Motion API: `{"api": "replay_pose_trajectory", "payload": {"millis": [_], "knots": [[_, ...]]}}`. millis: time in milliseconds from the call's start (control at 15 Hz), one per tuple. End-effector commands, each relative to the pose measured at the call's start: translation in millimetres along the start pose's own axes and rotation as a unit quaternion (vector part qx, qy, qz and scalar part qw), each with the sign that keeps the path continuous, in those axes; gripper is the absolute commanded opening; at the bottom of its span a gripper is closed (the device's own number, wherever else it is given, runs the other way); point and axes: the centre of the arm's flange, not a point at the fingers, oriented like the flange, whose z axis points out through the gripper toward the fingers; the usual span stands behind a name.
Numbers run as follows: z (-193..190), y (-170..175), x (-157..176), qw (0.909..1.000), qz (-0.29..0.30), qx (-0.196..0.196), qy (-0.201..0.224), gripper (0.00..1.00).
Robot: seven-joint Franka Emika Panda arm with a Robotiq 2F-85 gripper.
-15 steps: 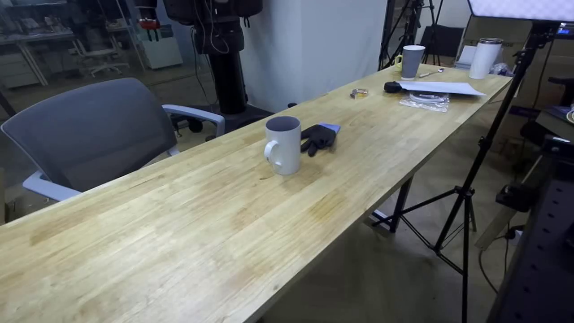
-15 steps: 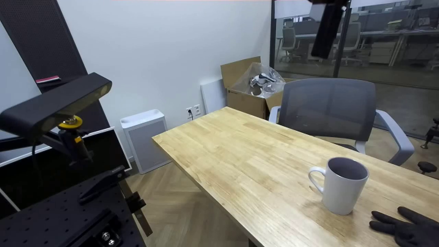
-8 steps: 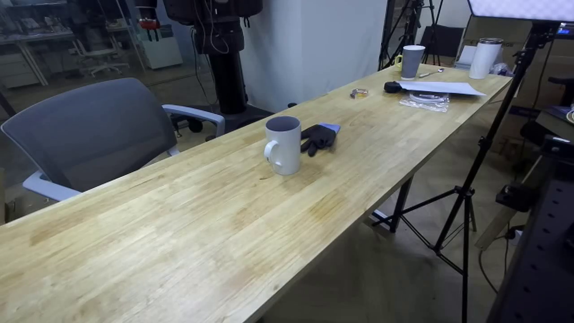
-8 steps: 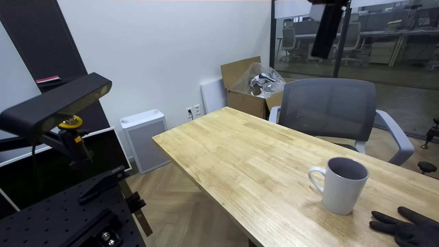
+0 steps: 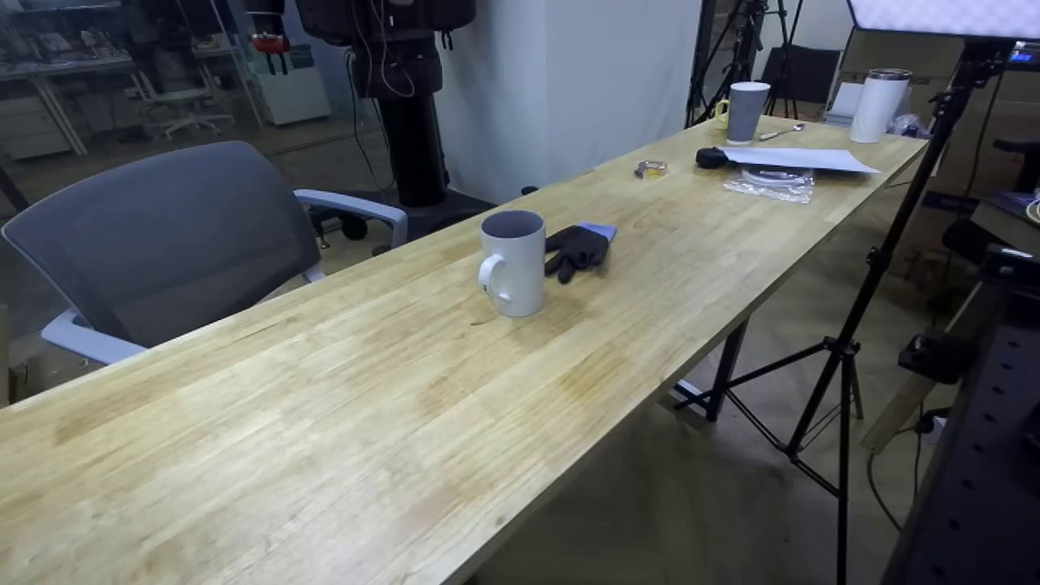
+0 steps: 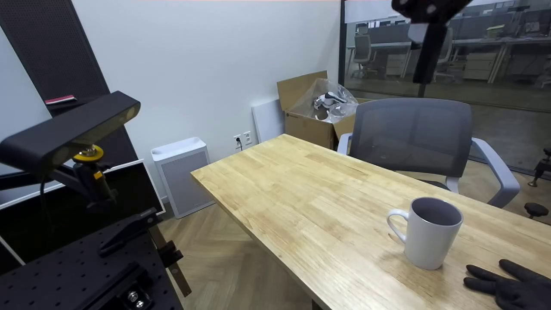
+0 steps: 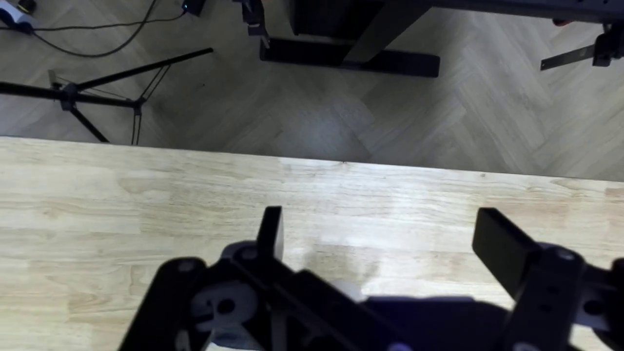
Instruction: Move the mug to the left
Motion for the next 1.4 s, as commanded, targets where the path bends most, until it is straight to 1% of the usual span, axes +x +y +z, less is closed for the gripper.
{"api": "replay_pose_trajectory", "payload": {"millis": [0, 333, 600, 1000, 1333], "knots": [[1.7, 9.2, 21.8, 0.9991, 0.001, -0.006, 0.043, 1.00], [1.3, 15.1, 48.8, 0.9943, 0.004, 0.005, 0.106, 1.00], [-0.5, 23.8, 79.0, 0.9902, 0.013, -0.005, 0.139, 1.00], [-7.3, 44.7, 142.0, 0.9902, 0.032, -0.011, 0.135, 1.00], [-1.7, 48.7, 196.2, 0.9910, 0.032, -0.027, 0.127, 1.00]]}}
